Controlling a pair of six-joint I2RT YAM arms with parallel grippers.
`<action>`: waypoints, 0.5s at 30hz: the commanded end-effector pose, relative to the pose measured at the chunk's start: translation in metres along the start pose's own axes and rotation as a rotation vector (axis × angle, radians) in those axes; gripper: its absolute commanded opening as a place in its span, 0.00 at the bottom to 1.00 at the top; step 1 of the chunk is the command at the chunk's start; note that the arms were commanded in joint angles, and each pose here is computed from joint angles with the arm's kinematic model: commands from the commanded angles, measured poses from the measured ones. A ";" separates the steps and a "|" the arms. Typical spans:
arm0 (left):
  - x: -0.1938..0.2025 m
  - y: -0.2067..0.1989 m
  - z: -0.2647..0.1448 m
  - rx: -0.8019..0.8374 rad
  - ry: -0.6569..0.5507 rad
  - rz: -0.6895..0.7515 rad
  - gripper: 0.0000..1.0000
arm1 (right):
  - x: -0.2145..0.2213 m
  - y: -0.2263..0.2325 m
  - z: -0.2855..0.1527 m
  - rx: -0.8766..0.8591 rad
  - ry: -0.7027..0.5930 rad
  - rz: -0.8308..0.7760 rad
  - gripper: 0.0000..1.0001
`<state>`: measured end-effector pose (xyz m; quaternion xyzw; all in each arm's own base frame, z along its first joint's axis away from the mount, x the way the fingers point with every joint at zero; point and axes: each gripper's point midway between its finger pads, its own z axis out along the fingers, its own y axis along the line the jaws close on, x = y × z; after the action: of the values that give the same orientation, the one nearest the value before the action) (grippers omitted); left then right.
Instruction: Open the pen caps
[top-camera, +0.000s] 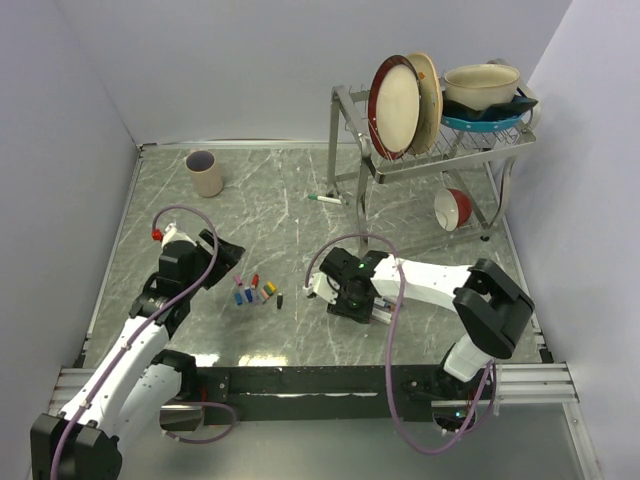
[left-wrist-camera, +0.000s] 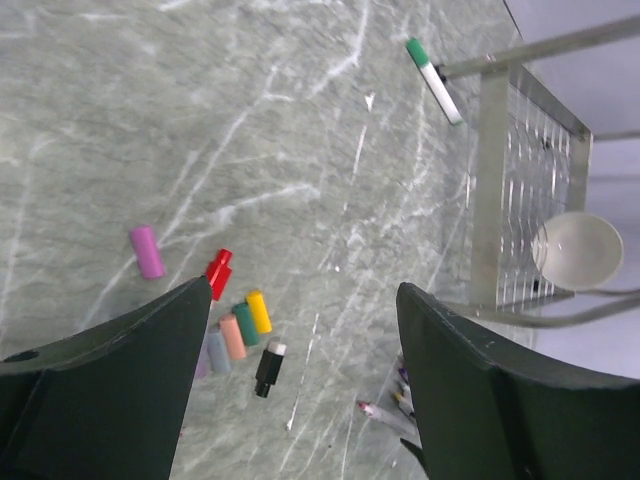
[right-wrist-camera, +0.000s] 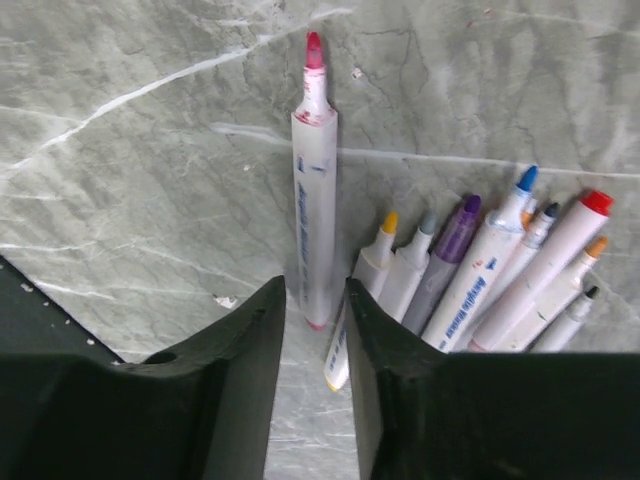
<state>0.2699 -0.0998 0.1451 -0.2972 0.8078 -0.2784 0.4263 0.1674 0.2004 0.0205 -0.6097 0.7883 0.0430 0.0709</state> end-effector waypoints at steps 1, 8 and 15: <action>0.003 -0.021 0.003 0.125 0.024 0.046 0.81 | -0.020 -0.003 -0.031 0.032 -0.135 -0.045 0.40; 0.011 -0.031 0.021 0.152 0.091 0.069 0.80 | -0.034 0.007 -0.071 -0.017 -0.309 -0.121 0.46; 0.015 -0.044 0.044 0.161 0.122 0.115 0.81 | -0.044 -0.007 -0.117 0.032 -0.518 -0.111 0.48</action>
<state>0.2843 -0.1308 0.1074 -0.2487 0.8438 -0.3030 0.3666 0.1701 0.2179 0.1112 -0.6258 0.7317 0.1492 0.2251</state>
